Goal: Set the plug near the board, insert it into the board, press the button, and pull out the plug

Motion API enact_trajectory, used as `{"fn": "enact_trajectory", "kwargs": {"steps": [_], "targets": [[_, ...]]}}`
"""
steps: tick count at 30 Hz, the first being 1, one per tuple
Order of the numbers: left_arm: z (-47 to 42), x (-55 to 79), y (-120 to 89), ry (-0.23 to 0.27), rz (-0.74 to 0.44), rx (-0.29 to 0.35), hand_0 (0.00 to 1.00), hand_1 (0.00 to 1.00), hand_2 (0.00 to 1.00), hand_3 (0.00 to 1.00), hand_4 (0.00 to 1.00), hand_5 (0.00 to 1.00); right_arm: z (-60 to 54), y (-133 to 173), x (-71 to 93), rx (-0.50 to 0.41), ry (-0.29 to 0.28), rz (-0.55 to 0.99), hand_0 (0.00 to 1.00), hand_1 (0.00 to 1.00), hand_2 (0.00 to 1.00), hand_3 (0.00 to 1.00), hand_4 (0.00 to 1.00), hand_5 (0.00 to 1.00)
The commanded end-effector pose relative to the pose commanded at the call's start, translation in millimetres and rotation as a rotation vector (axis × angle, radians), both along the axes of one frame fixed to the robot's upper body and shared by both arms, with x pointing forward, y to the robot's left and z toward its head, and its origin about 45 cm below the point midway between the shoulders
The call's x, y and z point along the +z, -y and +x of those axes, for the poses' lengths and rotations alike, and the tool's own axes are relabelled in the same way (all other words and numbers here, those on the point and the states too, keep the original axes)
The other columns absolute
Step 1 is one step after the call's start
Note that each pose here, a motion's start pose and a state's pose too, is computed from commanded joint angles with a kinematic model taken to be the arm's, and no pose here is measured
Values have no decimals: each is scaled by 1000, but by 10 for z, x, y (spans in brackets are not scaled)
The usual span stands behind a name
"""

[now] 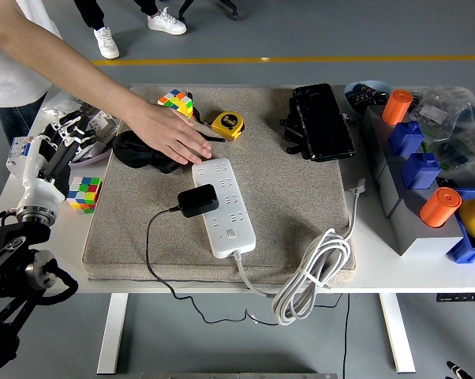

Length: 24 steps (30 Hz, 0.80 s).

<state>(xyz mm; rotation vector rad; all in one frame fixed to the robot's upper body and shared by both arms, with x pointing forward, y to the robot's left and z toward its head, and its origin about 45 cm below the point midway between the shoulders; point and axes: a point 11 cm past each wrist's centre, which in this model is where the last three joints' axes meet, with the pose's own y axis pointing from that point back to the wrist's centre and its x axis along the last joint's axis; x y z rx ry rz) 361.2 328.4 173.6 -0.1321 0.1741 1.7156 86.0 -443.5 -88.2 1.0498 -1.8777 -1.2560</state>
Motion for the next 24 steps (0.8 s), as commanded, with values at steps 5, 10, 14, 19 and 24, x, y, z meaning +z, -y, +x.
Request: {"fn": "enact_trajectory", "kwargs": {"steps": [5,10,14,19,24], "targets": [[-7,-4,-2,0,-2,2,591,613,662,653,877,340,10,-9,-2,0,3,1,635,688,690,580,851,523],[74,126,-22,36,-6,9,586,609,661,652,877,340,204,-30,33,26,29,2,635,688,690,580,853,524],[30,69,-28,17,7,1,588,610,660,651,876,340,124,18,33,21,15,-9,636,687,690,580,852,525],[-23,-2,-31,1,4,5,588,610,660,651,876,340,12,19,10,16,-4,-7,636,687,690,580,852,525],[-31,-7,-15,0,2,2,586,609,659,651,876,342,-48,-13,-14,14,-14,0,636,687,690,580,852,526]]}}
